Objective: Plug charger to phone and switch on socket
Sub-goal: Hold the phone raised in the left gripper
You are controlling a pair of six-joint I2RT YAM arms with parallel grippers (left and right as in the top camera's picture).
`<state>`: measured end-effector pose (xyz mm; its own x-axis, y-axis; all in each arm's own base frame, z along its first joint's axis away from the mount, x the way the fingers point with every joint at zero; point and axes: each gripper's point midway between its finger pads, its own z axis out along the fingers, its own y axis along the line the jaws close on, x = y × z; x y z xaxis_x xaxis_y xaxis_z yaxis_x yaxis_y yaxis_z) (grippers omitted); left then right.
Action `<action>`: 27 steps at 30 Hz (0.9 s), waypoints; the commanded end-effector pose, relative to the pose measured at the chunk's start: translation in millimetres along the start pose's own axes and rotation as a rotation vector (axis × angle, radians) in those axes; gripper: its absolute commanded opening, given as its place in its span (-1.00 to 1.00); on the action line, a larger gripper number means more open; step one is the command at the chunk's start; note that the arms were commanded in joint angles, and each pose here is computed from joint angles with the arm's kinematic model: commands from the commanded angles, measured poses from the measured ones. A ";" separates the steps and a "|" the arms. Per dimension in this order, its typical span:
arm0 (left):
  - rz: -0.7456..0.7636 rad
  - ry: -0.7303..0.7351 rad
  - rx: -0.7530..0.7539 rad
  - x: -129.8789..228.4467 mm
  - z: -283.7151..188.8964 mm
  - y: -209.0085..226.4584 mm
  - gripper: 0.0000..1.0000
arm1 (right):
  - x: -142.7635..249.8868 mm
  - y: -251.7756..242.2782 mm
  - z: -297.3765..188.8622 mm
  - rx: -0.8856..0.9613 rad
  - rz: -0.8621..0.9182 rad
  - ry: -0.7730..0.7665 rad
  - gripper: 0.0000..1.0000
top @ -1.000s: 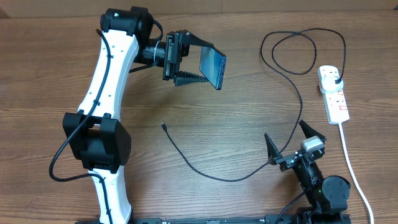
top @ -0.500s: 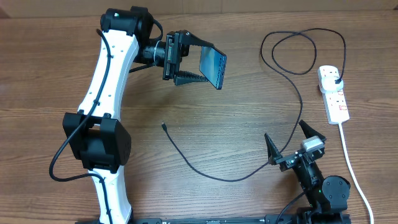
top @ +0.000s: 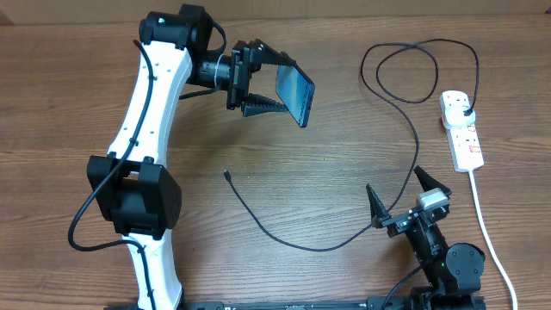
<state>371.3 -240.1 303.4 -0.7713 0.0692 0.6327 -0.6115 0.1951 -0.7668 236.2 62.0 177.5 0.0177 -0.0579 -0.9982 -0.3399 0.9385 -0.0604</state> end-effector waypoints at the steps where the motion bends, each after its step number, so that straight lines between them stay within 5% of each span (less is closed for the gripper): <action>1: 0.110 -0.070 -0.071 -1.6 -2.0 1.8 0.23 | 1.7 -2.2 0.0 0.012 0.001 -0.004 1.00; 14: 0.346 -0.197 -0.221 -32.7 -8.0 16.2 0.06 | 1.7 -2.2 0.0 0.012 0.001 -0.004 1.00; 27: 0.519 -0.180 -0.184 -34.6 -7.4 2.9 0.11 | -17.7 4.2 -0.9 -0.026 -0.014 -0.082 1.00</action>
<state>402.0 -230.6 252.6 -0.9738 -0.0145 0.2268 -0.2119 0.4193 -0.8828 236.0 62.0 187.3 0.0587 -0.0556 -0.9967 -0.3372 0.9387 -0.0722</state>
